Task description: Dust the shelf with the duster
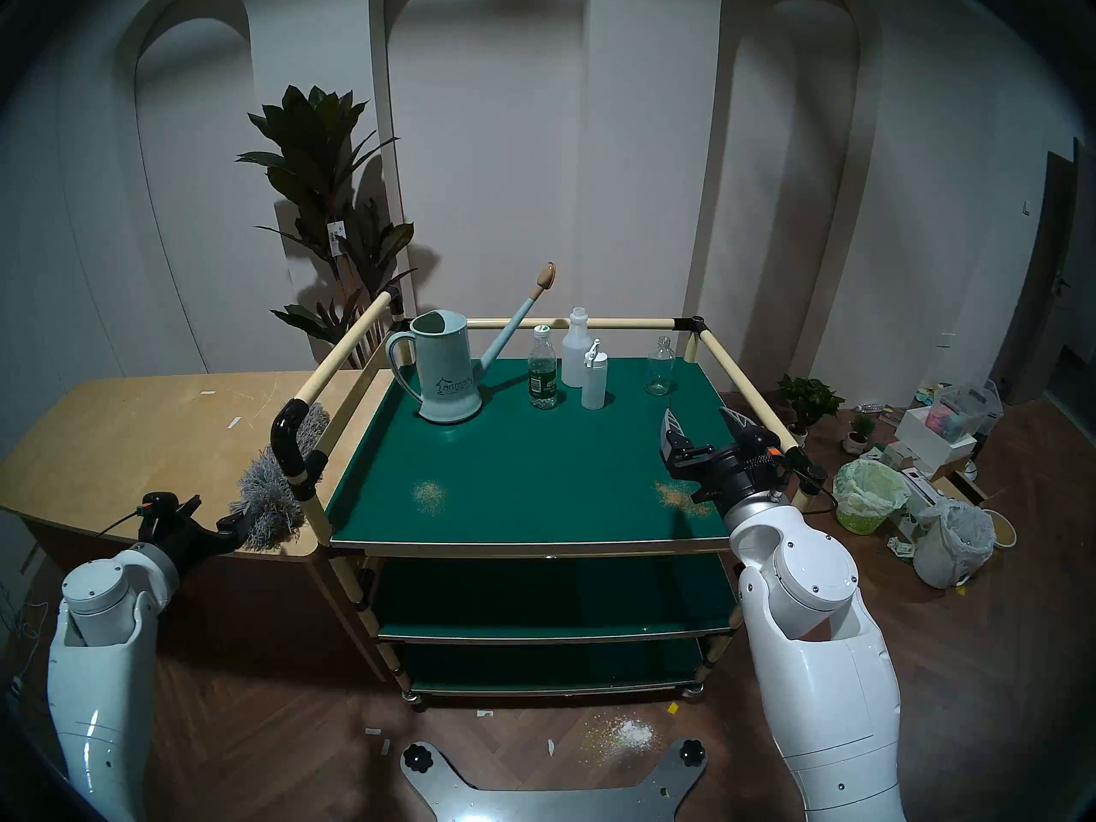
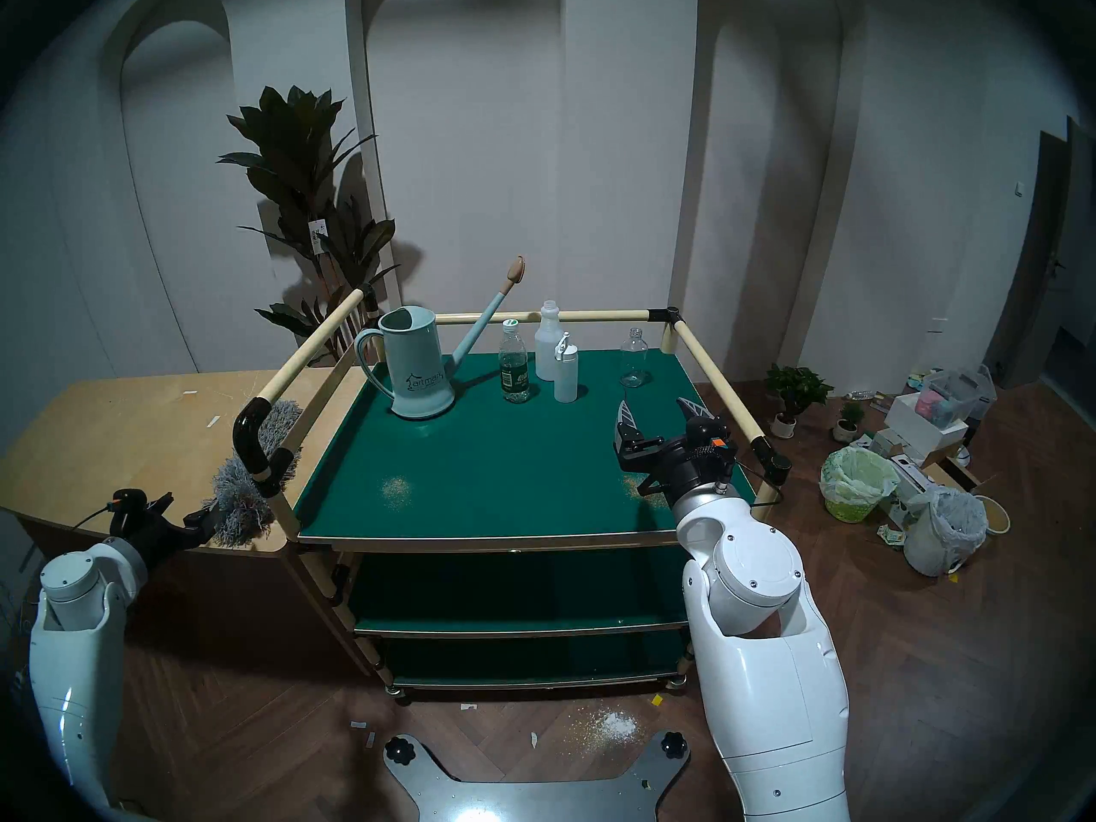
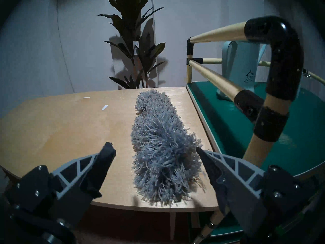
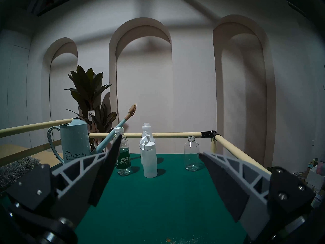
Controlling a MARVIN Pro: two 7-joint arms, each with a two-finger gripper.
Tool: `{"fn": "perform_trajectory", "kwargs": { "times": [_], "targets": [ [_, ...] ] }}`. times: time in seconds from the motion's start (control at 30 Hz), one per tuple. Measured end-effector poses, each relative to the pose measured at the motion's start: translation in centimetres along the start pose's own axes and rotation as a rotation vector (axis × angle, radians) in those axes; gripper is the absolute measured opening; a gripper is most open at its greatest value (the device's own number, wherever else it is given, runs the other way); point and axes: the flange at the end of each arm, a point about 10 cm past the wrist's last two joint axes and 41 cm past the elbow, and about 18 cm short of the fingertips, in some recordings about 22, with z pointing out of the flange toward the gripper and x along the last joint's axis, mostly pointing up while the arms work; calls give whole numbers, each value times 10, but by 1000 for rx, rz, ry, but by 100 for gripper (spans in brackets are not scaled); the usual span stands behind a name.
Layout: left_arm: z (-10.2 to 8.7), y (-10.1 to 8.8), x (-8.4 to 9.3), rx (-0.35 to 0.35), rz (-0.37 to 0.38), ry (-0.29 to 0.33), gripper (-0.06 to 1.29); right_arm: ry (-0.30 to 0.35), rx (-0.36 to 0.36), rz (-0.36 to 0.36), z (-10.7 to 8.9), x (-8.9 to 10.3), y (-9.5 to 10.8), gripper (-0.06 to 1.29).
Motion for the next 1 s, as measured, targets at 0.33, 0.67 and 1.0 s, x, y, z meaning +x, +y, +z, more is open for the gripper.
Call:
{"fn": "perform_trajectory", "kwargs": {
  "times": [0.33,0.67,1.0],
  "targets": [
    [31,12,-15,104,35,59,125,9,2,35,-4,3,-2,125],
    [54,19,-18,155,-6,149,125,18,33,41,-4,6,-8,125],
    [59,25,-38,100,-81,145,125,19,37,24,-4,6,-10,125]
  ]
}}
